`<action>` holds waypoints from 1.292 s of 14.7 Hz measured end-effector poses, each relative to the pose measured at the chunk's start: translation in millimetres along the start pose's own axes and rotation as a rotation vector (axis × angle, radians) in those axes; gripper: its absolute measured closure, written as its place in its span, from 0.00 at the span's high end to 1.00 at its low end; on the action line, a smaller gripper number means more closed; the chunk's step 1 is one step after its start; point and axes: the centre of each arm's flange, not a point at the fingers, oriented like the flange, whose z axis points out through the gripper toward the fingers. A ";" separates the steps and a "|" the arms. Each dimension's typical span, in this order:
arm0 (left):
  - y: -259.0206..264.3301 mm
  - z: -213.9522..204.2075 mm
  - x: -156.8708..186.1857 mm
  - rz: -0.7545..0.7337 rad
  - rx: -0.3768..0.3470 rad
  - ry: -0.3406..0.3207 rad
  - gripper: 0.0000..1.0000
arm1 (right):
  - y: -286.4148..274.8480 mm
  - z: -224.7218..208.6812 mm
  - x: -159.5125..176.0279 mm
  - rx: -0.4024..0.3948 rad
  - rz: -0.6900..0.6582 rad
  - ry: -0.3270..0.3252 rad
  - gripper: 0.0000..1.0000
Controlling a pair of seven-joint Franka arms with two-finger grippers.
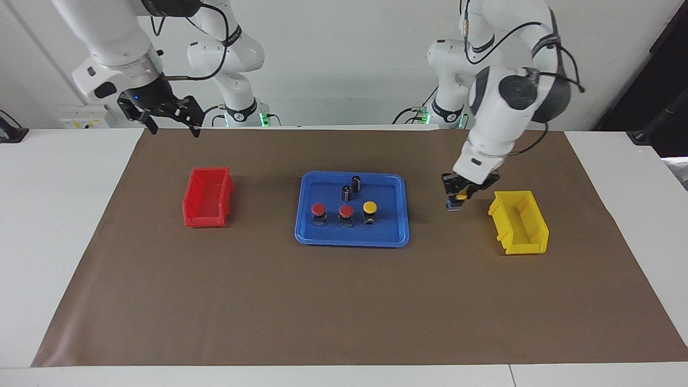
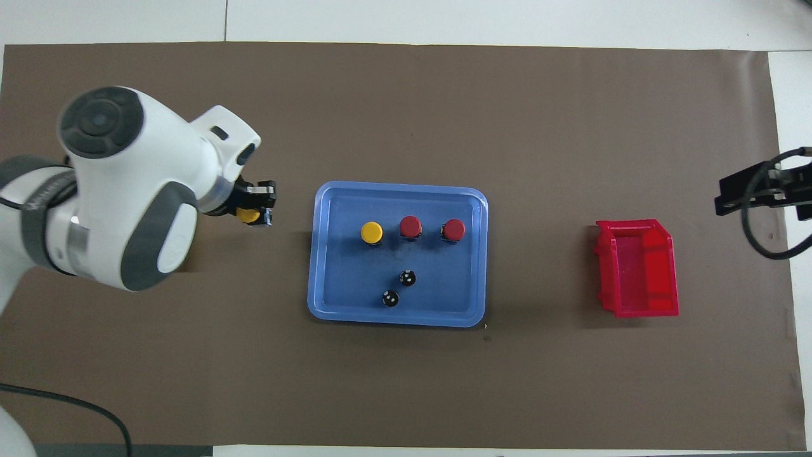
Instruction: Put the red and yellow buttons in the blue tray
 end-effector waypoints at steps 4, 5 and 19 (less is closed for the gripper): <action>33.4 35.2 -9.8 0.010 -0.008 0.002 0.41 | 67.5 8.0 0.4 0.015 -0.031 -0.014 1.00; 38.8 39.4 -9.6 0.017 -0.013 0.011 0.41 | 70.9 10.4 0.4 0.016 -0.029 -0.019 1.00; 84.0 81.0 -19.3 0.057 -0.027 0.039 0.41 | 52.5 12.8 2.4 0.012 0.008 -0.014 1.00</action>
